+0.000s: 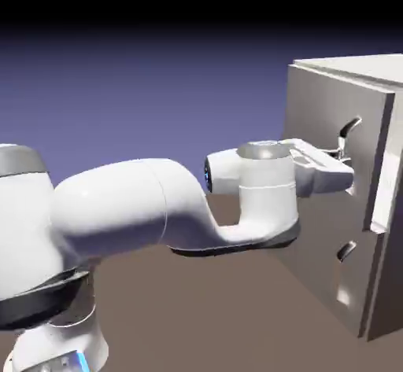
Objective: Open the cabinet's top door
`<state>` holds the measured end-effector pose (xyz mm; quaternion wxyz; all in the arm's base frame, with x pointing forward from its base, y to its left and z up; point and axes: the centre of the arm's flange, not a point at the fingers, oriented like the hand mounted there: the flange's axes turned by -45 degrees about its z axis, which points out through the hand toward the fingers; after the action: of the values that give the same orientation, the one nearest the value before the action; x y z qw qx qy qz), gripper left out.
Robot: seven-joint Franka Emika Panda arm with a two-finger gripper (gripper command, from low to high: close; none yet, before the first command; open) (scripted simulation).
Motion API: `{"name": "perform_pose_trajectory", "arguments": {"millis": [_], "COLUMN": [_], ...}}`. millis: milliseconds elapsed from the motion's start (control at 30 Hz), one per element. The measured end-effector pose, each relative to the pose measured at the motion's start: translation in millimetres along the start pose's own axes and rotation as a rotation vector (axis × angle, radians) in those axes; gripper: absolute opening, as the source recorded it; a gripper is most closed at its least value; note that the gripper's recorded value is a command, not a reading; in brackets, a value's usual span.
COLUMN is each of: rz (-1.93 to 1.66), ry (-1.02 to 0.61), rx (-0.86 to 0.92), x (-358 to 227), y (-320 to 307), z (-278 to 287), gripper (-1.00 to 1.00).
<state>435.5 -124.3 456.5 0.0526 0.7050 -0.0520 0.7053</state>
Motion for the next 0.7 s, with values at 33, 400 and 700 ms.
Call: {"name": "perform_pose_trajectory", "arguments": {"millis": [33, 400, 700], "rz": [0.001, -0.001, 0.001], "ry": [0.000, 0.000, 0.000], "rx": [-0.017, -0.208, -0.411], "x": [0, 0, 0], "y": [-2, -37, -85], "z": [-5, -61, -113], "gripper": [-1.00, -1.00, -1.00]}}
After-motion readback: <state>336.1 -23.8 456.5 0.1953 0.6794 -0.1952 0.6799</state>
